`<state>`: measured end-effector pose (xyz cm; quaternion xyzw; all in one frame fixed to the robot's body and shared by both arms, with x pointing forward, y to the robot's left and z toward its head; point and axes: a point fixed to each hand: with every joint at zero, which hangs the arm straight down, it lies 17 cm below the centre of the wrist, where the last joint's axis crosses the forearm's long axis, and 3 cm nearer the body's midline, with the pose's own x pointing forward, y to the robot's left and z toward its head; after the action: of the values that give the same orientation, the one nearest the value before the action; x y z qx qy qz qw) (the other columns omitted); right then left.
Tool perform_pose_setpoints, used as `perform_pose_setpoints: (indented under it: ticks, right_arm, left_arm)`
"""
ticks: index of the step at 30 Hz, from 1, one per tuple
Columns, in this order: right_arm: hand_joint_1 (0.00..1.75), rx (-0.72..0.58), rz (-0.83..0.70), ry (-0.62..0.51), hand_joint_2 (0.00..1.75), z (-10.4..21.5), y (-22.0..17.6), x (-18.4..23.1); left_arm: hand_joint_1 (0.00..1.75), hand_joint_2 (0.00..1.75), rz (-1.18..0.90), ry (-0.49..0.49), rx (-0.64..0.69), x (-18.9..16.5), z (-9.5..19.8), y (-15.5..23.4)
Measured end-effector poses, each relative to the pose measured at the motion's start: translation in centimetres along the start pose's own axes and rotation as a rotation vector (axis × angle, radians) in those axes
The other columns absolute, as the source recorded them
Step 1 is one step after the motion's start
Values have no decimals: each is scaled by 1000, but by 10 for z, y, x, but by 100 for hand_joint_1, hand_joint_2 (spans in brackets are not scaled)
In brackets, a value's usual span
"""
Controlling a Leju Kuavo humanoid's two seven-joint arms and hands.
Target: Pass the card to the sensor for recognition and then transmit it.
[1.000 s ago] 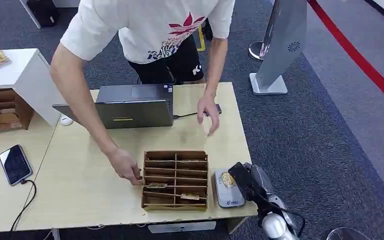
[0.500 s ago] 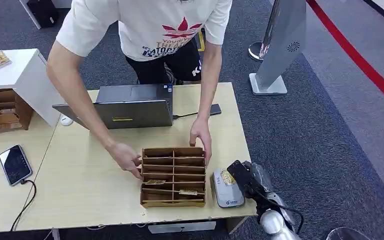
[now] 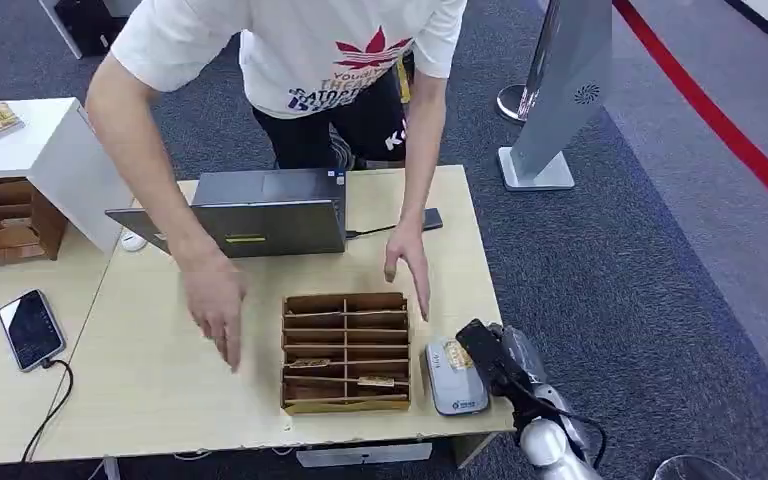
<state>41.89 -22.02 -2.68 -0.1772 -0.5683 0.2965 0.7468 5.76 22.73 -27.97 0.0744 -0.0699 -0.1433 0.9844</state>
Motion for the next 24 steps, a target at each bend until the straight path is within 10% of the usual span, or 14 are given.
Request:
perform_pose_setpoints:
  ticks: [24]
  right_arm:
    - [175,6,-7,20,175,1,-2,-9]
  left_arm:
    - [0,0,24,6,0,-1,0,0]
